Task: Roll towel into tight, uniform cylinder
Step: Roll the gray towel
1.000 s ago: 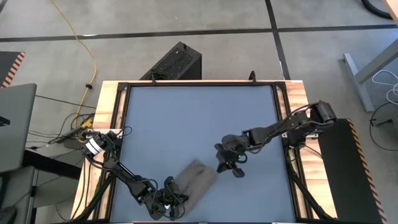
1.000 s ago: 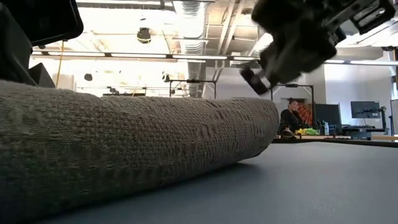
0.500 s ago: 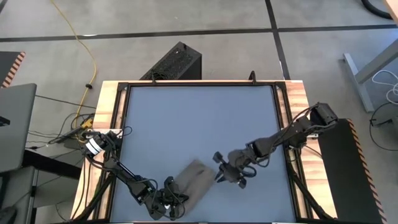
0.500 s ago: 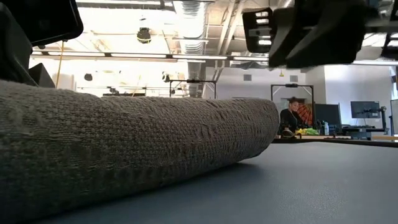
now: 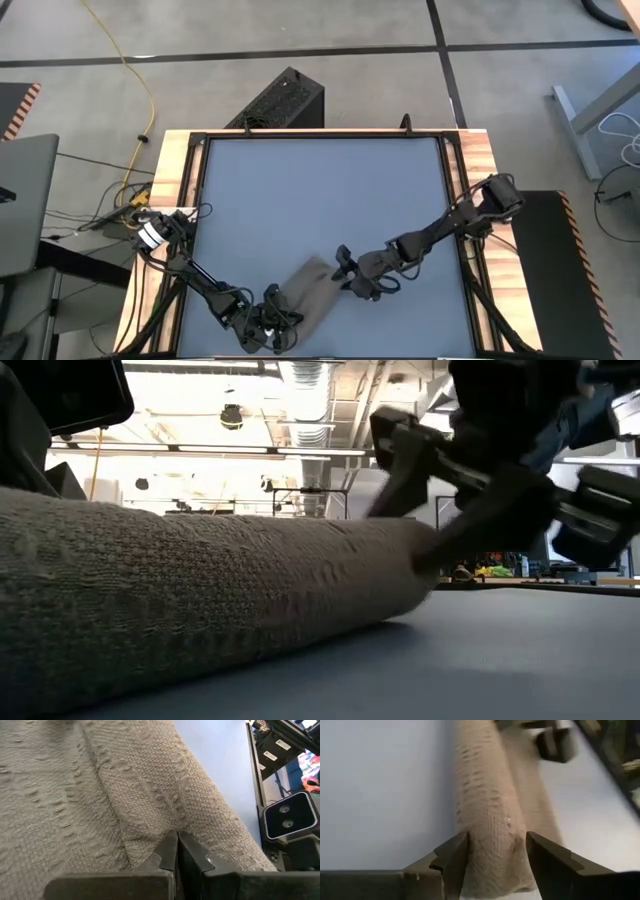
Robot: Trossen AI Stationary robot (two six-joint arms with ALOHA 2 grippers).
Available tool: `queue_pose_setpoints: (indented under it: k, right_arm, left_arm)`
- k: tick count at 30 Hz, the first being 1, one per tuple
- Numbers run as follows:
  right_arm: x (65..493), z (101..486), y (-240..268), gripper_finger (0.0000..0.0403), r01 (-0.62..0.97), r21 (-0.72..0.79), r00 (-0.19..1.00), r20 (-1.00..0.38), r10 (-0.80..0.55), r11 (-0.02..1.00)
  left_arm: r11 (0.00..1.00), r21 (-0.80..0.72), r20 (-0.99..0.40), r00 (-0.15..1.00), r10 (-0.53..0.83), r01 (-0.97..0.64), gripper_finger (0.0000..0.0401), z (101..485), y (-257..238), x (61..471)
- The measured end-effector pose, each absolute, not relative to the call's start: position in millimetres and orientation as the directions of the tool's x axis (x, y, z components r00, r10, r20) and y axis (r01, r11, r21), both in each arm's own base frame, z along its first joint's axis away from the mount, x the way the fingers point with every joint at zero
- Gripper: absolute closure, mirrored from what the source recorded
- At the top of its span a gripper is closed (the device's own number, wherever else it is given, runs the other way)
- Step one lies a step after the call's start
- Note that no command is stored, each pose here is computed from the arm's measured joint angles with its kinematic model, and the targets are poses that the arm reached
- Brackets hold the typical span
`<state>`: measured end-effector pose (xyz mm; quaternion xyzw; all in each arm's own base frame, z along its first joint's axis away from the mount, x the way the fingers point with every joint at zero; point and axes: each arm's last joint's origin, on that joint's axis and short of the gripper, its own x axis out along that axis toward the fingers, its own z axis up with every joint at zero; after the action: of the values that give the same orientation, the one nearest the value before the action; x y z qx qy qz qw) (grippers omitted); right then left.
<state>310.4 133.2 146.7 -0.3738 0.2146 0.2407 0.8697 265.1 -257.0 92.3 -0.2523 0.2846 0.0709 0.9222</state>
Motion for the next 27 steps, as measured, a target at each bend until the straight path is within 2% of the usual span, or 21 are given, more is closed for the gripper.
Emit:
queue_pose_setpoints:
  k: [3,9,12,15,18,19,27]
  right_arm:
    - [314.1,144.6,135.2,0.0175,-0.544,-0.566,0.817,-0.523,0.240,0.619]
    - [315.6,121.5,137.5,0.0183,-0.587,-0.538,0.779,-0.579,0.241,0.605]
    - [318.9,111.9,138.8,0.0209,-0.574,-0.525,0.784,-0.575,0.236,0.629]
    - [323.8,111.9,140.9,0.0265,-0.555,-0.475,0.784,-0.573,0.239,0.683]
    - [324.3,117.0,143.7,0.0337,-0.578,-0.383,0.748,-0.602,0.279,0.721]
    - [324.7,119.0,144.6,0.0345,-0.590,-0.346,0.728,-0.618,0.296,0.729]
    - [337.7,137.3,141.0,0.0345,-0.593,0.053,0.510,-0.748,0.426,0.803]
  left_arm:
    - [0.858,-0.434,-0.561,0.828,-0.018,-0.275,0.0401,92.4,-257.2,265.2]
    - [0.860,-0.432,-0.561,0.827,-0.018,-0.273,0.0401,92.3,-257.3,265.2]
    - [0.863,-0.428,-0.563,0.826,-0.022,-0.269,0.0401,92.2,-257.4,265.1]
    - [0.860,-0.439,-0.567,0.823,-0.040,-0.261,0.0401,92.5,-258.1,265.2]
    - [0.855,-0.447,-0.568,0.822,-0.043,-0.264,0.0401,92.5,-258.2,265.2]
    - [0.852,-0.452,-0.570,0.820,-0.049,-0.264,0.0401,92.5,-258.4,265.2]
    - [0.833,-0.501,-0.591,0.796,-0.132,-0.234,0.0401,93.6,-261.2,265.3]
